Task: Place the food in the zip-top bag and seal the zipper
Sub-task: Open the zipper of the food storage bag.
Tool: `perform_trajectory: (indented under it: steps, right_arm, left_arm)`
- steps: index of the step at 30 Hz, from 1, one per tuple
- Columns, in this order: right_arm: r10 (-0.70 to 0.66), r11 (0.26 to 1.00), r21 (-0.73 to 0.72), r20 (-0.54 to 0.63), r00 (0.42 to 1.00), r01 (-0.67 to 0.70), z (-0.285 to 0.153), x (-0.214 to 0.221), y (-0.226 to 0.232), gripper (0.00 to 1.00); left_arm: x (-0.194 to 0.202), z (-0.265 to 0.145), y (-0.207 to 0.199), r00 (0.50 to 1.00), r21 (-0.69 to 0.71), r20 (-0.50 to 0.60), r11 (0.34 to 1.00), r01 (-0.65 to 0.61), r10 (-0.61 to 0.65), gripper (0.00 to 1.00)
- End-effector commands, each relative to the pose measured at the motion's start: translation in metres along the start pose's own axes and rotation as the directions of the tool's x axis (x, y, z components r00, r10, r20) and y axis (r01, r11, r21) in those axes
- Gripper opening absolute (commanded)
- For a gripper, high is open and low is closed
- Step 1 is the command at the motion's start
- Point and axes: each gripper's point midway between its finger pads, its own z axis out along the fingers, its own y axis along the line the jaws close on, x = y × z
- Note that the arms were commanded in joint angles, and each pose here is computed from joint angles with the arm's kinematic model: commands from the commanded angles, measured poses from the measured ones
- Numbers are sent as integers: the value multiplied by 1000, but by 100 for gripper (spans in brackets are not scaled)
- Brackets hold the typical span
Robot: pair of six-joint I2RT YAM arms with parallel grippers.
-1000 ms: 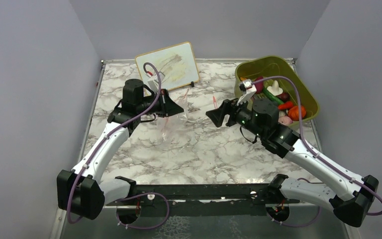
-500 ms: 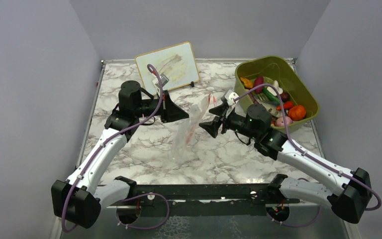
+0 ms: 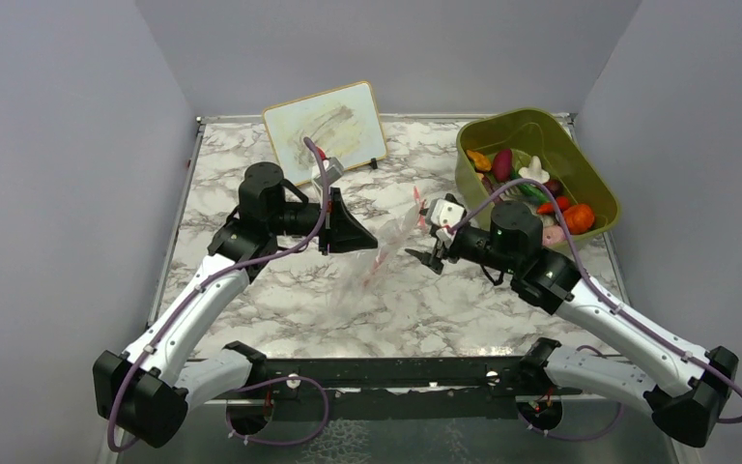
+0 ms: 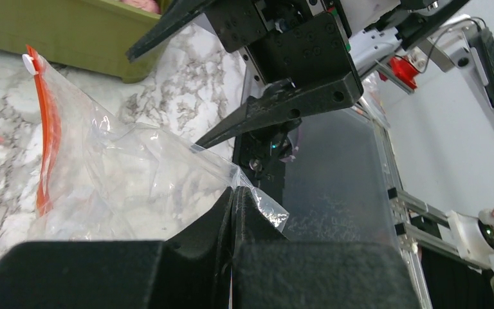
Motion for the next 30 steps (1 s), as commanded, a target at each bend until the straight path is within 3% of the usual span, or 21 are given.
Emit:
perform_trajectory:
  steps: [1,13,17,19,22,23,26,27,30]
  right_arm:
    - [-219,966,-138,1,976,217,-15,2,17,76]
    - [-281,930,-265,-71,957,253,-4,27,29,78]
    - [-265,922,-318,-100,959,222,-4,36,38,74]
    - [-260,923,-318,-104,960,216,-5,36,38,64]
    - [-252,926,-316,-111,961,207,-5,36,38,34]
    - [-246,927,-318,-110,963,200,-5,36,39,28]
    - [-223,924,-338,-102,969,177,-6,33,44,7]
    - [-210,927,-335,-98,973,166,-5,31,44,2]
    - [-165,938,-318,-66,984,136,-5,16,42,1]
  left_arm:
    - [9,5,-20,996,118,-37,990,-72,77,0]
    - [25,6,-44,989,237,-75,965,-110,131,0]
    - [25,6,-42,986,217,-64,967,-134,151,0]
    - [26,6,-41,985,208,-59,967,-149,164,0]
    - [22,5,-41,980,191,-43,964,-184,195,0]
    - [21,5,-41,977,180,-34,963,-201,210,0]
    - [10,5,-23,968,40,0,967,-251,251,1]
    - [4,3,-14,966,-38,13,965,-258,258,9]
    - [-14,-6,13,951,-248,42,926,-286,305,30]
